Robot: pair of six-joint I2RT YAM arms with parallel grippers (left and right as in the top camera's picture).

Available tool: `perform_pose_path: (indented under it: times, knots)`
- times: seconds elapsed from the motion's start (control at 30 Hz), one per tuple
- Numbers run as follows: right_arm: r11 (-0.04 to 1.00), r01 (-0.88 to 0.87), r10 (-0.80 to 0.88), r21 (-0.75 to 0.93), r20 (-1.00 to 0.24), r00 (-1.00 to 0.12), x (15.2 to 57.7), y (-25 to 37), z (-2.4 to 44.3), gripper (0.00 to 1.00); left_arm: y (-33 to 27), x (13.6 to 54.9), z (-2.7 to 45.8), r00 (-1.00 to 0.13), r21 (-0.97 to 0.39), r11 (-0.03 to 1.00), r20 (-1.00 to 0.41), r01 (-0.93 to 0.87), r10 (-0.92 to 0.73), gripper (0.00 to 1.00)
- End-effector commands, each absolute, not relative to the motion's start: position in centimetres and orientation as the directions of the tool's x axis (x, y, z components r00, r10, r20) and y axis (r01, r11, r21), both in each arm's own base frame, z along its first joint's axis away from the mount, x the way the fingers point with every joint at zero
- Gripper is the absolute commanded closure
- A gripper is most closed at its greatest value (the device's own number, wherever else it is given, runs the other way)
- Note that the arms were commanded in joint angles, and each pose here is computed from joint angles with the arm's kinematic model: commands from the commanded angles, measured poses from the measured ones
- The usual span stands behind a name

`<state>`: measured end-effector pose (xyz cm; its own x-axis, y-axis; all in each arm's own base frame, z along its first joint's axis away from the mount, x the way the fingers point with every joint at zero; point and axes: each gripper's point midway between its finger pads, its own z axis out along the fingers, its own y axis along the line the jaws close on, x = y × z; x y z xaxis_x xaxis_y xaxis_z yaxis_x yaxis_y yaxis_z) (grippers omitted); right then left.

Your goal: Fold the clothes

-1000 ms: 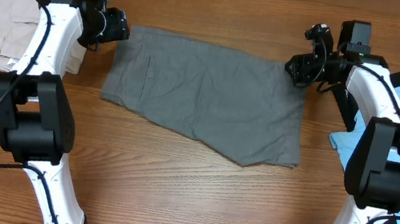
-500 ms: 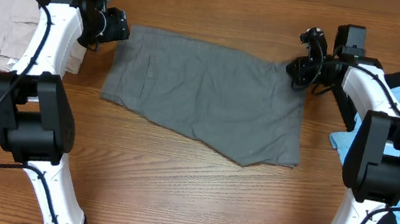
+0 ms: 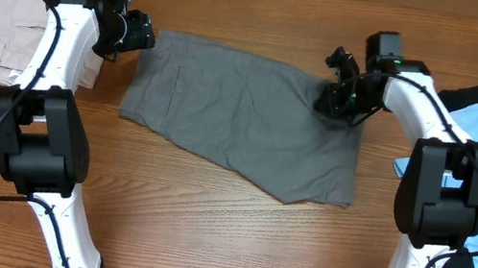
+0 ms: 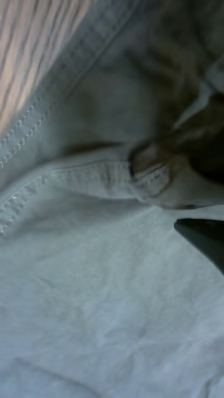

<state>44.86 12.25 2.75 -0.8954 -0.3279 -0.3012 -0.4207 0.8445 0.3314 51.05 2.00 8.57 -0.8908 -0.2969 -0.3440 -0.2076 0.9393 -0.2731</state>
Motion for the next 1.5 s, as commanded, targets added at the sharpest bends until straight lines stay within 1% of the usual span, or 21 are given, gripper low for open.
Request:
perform_pose_path:
  times: [0.0,0.1,0.13,0.23,0.33,0.43,0.53,0.63,0.7,0.8,0.9,1.03,1.07,1.1,1.2,1.47]
  knots:
    - [0.861,-0.445,-0.354,0.247,-0.339,-0.872,45.7,12.1,4.1,0.62,1.8,51.2,8.5,-0.897,-0.275,0.944,-0.346,-0.184,-0.275,0.24]
    - [0.863,-0.449,-0.351,0.23,-0.368,-0.861,46.5,12.1,4.3,0.51,1.8,51.2,8.5,-0.897,-0.276,0.944,-0.346,-0.184,-0.276,0.23]
    - [0.864,-0.45,-0.351,0.226,-0.371,-0.86,46.6,12.1,4.3,0.5,1.8,51.2,8.5,-0.897,-0.275,0.944,-0.346,-0.184,-0.276,0.23]
    - [0.864,-0.449,-0.349,0.226,-0.375,-0.859,46.7,12.1,4.4,0.5,1.8,51.2,8.5,-0.896,-0.275,0.944,-0.348,-0.183,-0.275,0.23]
    - [0.876,-0.418,-0.318,0.239,-0.366,-0.875,46.7,12.1,4.4,0.5,1.9,51.6,8.7,-0.889,-0.277,0.944,-0.366,-0.178,-0.275,0.28]
    - [0.881,-0.406,-0.307,0.245,-0.358,-0.882,46.6,12.1,4.3,0.5,2.0,52.4,9.1,-0.876,-0.278,0.946,-0.398,-0.167,-0.272,0.27]
    - [0.881,-0.405,-0.307,0.246,-0.356,-0.883,46.5,12.1,4.3,0.5,2.0,53.3,9.0,-0.869,-0.264,0.957,-0.436,-0.123,-0.232,0.27]
    - [0.882,-0.401,-0.305,0.249,-0.348,-0.887,46.4,12.1,4.3,0.5,1.9,53.6,7.4,-0.882,-0.237,0.969,-0.439,-0.07,-0.171,0.24]
    - [0.882,-0.4,-0.305,0.249,-0.346,-0.887,46.3,12.1,4.2,0.5,2.0,53.9,6.7,-0.883,-0.224,0.973,-0.446,-0.047,-0.145,0.24]
    - [0.882,-0.4,-0.305,0.249,-0.346,-0.887,46.3,12.1,4.2,0.5,1.9,54.6,5.3,-0.881,-0.228,0.973,-0.453,-0.034,-0.137,0.34]
    - [0.882,-0.4,-0.304,0.249,-0.346,-0.887,46.3,12.0,4.2,0.5,1.4,55.0,3.9,-0.886,-0.245,0.969,-0.45,-0.003,-0.117,0.35]
    - [0.882,-0.4,-0.304,0.249,-0.347,-0.887,46.3,12.0,4.2,0.5,0.6,55.4,3.8,-0.88,-0.278,0.96,-0.462,0.023,-0.113,0.44]
    - [0.882,-0.4,-0.304,0.248,-0.346,-0.887,46.3,12.0,4.2,0.5,0.4,55.4,3.8,-0.88,-0.277,0.96,-0.462,0.025,-0.11,0.44]
    - [0.884,-0.399,-0.304,0.245,-0.346,-0.888,46.4,12.0,4.2,0.5,0.3,55.4,3.8,-0.881,-0.277,0.96,-0.461,0.027,-0.109,0.43]
    - [0.884,-0.399,-0.304,0.245,-0.346,-0.888,46.4,12.0,4.2,0.5,0.1,55.3,3.6,-0.883,-0.277,0.96,-0.458,0.029,-0.106,0.33]
    - [0.884,-0.399,-0.305,0.246,-0.345,-0.888,46.3,12.0,4.2,0.5,0.0,55.8,3.9,-0.873,-0.272,0.962,-0.478,0.038,-0.101,0.32]
